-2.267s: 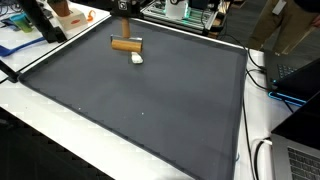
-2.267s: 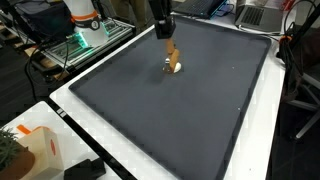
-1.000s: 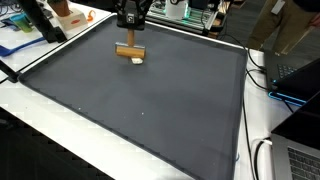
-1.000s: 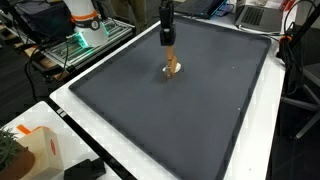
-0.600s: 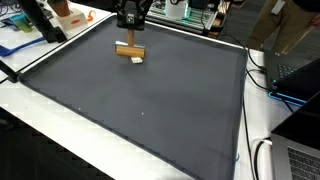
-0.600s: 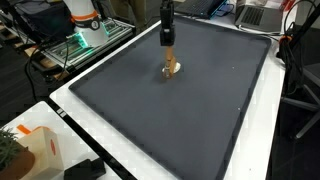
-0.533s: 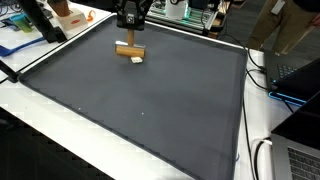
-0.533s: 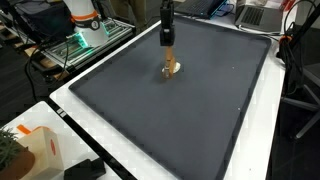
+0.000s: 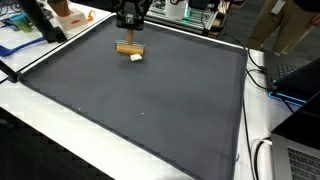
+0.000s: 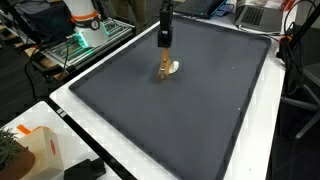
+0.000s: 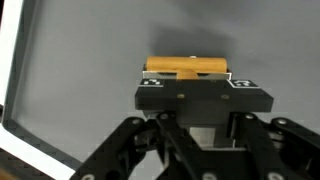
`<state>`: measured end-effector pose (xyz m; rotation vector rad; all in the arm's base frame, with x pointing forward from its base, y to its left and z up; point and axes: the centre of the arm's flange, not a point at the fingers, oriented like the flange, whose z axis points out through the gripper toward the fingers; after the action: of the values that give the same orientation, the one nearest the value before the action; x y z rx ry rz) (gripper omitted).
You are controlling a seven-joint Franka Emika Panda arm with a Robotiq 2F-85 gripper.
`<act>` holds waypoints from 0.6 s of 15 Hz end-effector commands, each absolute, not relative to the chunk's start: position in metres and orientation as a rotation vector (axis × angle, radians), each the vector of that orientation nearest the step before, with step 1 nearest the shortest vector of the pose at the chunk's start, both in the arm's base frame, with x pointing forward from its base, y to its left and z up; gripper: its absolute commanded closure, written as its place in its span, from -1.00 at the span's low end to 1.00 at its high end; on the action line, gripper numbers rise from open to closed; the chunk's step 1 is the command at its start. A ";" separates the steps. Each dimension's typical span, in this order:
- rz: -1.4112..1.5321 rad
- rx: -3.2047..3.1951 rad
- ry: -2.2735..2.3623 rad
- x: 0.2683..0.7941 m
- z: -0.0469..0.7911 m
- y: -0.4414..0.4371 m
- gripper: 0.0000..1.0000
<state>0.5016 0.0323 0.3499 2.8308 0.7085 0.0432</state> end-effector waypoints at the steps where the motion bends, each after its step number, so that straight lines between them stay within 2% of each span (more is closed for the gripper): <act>1: -0.091 2.809 0.692 0.502 0.319 0.021 0.56; 4: -0.111 2.826 0.670 0.501 0.324 0.015 0.56; 9: 0.018 3.005 0.638 0.484 0.394 -0.027 0.56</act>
<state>0.5009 0.0029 0.3524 2.9010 0.6341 -0.0318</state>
